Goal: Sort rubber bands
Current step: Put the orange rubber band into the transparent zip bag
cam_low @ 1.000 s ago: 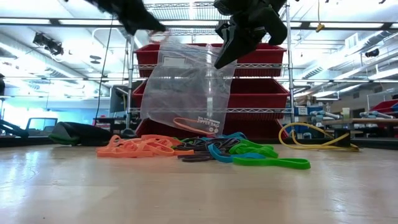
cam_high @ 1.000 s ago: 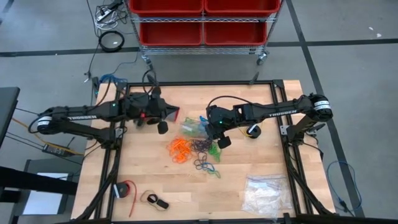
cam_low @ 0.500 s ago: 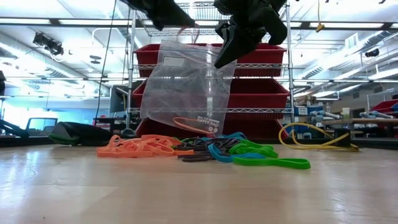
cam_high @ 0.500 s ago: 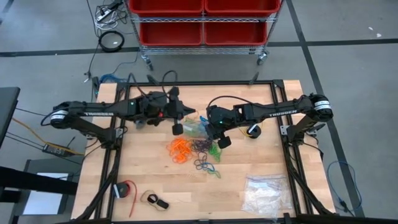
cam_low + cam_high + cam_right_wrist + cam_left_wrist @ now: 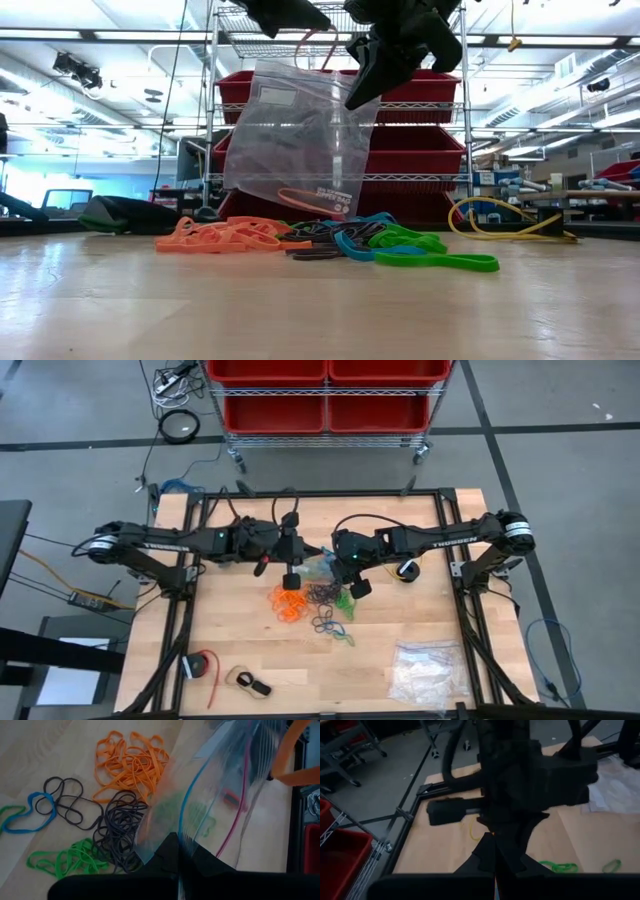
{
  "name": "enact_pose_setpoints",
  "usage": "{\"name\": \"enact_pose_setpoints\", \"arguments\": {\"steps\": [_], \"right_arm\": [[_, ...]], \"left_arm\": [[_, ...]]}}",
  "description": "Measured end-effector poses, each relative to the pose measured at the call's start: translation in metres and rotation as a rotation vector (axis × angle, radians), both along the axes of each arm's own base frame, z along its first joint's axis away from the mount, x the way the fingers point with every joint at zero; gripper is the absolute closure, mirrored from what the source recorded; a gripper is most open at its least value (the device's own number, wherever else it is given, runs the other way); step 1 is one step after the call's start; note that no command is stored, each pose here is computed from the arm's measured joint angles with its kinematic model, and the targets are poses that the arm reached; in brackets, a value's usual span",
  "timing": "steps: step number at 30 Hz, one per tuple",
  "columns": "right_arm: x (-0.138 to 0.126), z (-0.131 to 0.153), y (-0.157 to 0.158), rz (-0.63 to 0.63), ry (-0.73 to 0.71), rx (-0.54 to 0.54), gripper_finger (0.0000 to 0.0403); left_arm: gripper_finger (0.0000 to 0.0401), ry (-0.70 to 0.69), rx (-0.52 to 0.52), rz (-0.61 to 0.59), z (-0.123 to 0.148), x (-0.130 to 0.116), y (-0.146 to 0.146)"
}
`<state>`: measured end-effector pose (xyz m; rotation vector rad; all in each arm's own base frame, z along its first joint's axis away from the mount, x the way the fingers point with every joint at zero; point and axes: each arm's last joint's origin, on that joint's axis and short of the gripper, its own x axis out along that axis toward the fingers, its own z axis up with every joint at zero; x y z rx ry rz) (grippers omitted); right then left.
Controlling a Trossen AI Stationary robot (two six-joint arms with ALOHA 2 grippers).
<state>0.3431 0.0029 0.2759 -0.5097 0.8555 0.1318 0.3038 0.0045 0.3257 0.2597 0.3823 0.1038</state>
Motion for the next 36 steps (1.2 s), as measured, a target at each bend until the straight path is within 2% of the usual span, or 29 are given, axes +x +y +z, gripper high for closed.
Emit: {"name": "enact_pose_setpoints", "arguments": {"steps": [31, 36], "right_arm": [[0.0, 0.0, 0.0, -0.007, -0.004, 0.005, 0.0403], [0.0, 0.0, 0.0, -0.007, -0.004, 0.005, 0.0403]], "left_arm": [[0.0401, 0.016, 0.003, -0.029, -0.002, -0.002, -0.029], [0.0401, 0.056, 0.042, 0.033, -0.008, -0.001, -0.024]]}}
